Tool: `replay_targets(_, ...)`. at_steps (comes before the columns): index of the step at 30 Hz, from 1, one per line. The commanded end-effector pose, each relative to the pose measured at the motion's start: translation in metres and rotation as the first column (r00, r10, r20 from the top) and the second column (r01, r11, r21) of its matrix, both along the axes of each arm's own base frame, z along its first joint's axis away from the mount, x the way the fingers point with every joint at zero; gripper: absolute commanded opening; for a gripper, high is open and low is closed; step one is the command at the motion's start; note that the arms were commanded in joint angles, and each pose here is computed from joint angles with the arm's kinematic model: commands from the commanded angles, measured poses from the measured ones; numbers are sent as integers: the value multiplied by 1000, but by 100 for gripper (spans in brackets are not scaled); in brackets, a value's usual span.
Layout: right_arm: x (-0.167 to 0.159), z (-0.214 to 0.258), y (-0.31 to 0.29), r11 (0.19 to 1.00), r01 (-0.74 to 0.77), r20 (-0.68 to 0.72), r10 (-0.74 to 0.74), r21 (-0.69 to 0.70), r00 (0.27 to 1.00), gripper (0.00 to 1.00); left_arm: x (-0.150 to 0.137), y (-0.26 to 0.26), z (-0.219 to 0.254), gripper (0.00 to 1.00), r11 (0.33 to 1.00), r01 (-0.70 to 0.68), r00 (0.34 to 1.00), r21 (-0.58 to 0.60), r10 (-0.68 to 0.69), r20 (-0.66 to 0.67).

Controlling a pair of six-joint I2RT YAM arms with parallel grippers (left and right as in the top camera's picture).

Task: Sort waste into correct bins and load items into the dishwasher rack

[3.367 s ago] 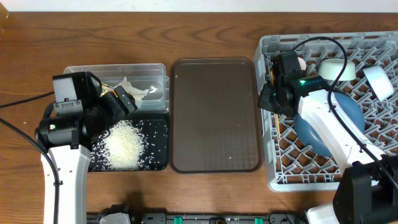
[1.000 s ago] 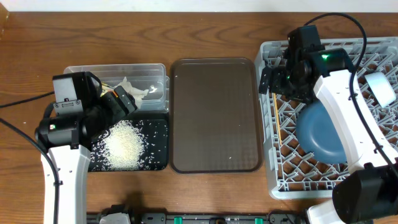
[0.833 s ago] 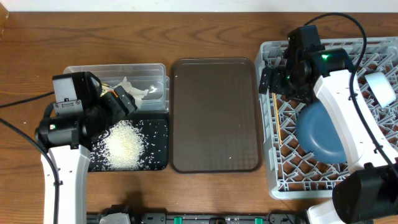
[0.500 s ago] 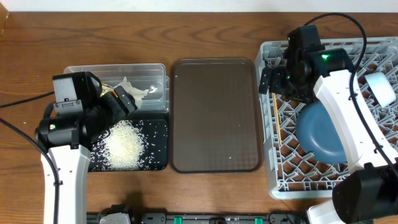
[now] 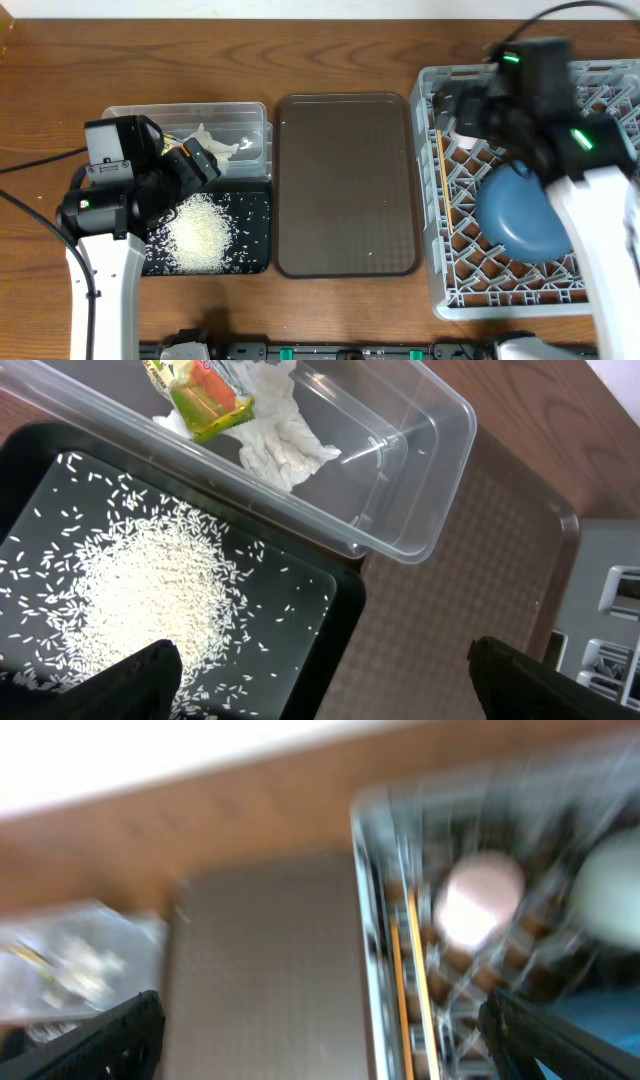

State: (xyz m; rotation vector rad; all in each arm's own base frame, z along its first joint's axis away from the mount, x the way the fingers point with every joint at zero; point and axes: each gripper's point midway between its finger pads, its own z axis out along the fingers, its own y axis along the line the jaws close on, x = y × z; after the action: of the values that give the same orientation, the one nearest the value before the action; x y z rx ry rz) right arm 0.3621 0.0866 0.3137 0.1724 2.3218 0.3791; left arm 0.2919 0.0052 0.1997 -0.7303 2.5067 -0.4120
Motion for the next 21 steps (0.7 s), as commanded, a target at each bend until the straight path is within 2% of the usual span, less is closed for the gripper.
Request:
replay_targets(1,-35,74,-12,999,33,242,-27,-19,970,99,-1,3,2,95,1000,0,1000,19,0,8)
replay_targets(4,-72,115,-26,997,82,385,-72,-10,920,99,-1,3,2,95,1000,0,1000,19,0,8)
replay_targets(7,-117,138,-50,989,145,489,-133,14,862,99,-1,3,2,95,1000,0,1000,19,0,8)
replay_targets(11,-163,132,-76,977,209,571,-200,51,796,99,-1,3,2,95,1000,0,1000,19,0,8)
replay_targets(14,-189,111,-90,966,243,634,-245,93,733,99,-1,3,2,95,1000,0,1000,19,0,8)
replay_targets(17,-200,83,-96,958,256,686,-274,131,674,99,-1,3,2,95,1000,0,1000,19,0,8)
replay_targets(21,-192,48,-96,952,252,741,-297,176,602,99,-1,3,3,95,1000,0,1000,19,0,9)
